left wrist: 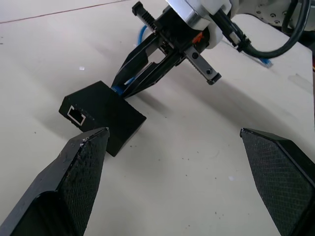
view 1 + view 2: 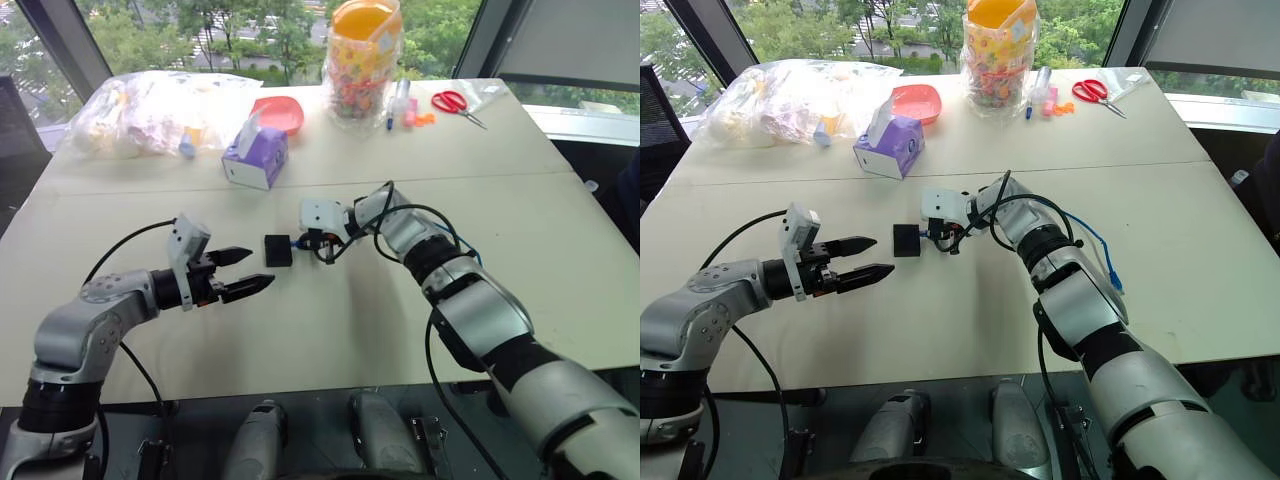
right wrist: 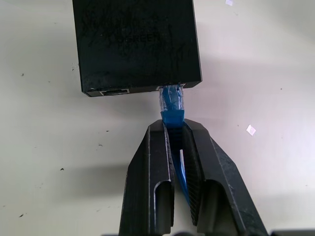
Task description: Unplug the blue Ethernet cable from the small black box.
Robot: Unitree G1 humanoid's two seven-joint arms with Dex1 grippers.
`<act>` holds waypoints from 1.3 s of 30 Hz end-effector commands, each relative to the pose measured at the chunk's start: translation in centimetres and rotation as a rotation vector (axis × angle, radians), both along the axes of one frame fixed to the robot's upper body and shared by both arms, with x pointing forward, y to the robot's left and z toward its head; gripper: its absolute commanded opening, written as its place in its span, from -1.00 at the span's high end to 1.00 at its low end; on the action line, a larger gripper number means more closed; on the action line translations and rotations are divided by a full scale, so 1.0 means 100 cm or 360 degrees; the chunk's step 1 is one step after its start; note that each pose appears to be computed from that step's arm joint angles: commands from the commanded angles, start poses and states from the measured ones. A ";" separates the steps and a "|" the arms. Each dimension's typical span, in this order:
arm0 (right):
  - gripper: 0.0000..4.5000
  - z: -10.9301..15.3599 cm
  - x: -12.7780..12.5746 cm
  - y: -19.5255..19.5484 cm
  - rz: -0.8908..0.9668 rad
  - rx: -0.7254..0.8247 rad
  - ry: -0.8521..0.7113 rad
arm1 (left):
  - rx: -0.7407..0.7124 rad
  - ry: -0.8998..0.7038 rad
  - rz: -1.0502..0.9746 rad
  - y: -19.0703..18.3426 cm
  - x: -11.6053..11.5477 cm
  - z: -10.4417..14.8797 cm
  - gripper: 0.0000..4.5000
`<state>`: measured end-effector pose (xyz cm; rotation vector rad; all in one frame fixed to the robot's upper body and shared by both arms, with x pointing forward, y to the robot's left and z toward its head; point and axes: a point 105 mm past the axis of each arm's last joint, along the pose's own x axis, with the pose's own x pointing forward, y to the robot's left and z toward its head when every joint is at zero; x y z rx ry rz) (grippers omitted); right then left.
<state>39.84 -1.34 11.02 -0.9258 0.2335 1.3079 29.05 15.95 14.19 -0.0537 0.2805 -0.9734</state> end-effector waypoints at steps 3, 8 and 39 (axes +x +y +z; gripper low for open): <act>0.98 0.024 -0.001 -0.024 0.0053 -0.0015 -0.0550 | -0.0033 -0.0047 -0.0036 0.001 0.010 0.016 -1.00; 0.98 0.066 -0.019 -0.044 0.0049 0.0100 -0.1136 | -0.0117 -0.0009 -0.0100 -0.006 0.016 0.026 -1.00; 1.00 0.104 -0.084 -0.038 0.0196 0.0211 -0.1671 | -0.0300 -0.0036 -0.0431 -0.058 0.036 0.044 0.79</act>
